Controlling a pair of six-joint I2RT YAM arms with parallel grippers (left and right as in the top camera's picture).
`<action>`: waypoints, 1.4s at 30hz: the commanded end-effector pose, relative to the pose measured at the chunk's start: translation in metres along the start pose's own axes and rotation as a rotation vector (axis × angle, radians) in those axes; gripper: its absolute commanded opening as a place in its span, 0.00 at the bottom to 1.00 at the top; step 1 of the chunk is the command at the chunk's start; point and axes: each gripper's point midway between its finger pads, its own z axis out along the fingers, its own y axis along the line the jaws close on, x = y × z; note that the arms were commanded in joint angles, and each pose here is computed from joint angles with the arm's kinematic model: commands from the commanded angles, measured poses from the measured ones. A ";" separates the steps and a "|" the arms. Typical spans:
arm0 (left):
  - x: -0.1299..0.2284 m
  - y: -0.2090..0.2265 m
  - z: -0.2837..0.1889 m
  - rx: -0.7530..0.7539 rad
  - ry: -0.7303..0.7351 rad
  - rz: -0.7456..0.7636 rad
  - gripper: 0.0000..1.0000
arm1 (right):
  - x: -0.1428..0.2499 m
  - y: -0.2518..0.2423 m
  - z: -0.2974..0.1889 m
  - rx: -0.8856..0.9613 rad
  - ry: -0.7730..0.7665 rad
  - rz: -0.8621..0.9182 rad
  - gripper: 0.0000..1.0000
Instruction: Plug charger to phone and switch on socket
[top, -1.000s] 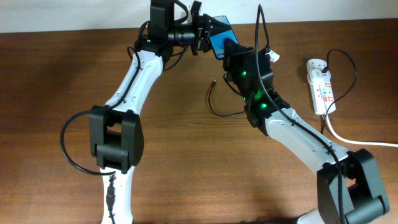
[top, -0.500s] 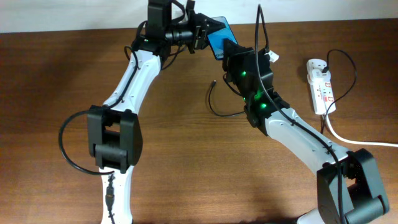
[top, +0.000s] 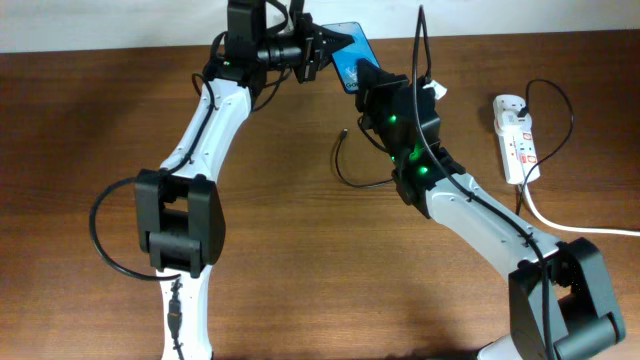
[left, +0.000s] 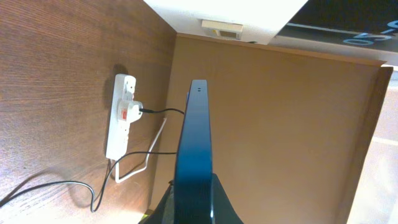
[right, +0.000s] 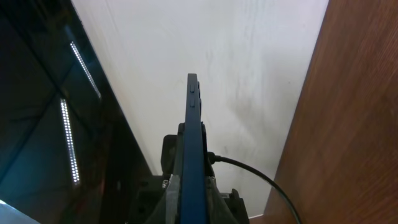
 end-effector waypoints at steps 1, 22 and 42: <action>0.013 -0.007 -0.002 0.023 0.071 0.050 0.00 | 0.009 0.013 0.000 -0.034 0.029 -0.052 0.04; -0.014 0.030 -0.057 -0.046 0.046 0.169 0.00 | -0.055 -0.040 -0.005 0.211 0.091 -0.515 0.98; -0.032 0.053 -0.124 -0.041 0.035 0.188 0.00 | -0.080 -0.118 -0.097 0.666 0.647 -0.926 0.98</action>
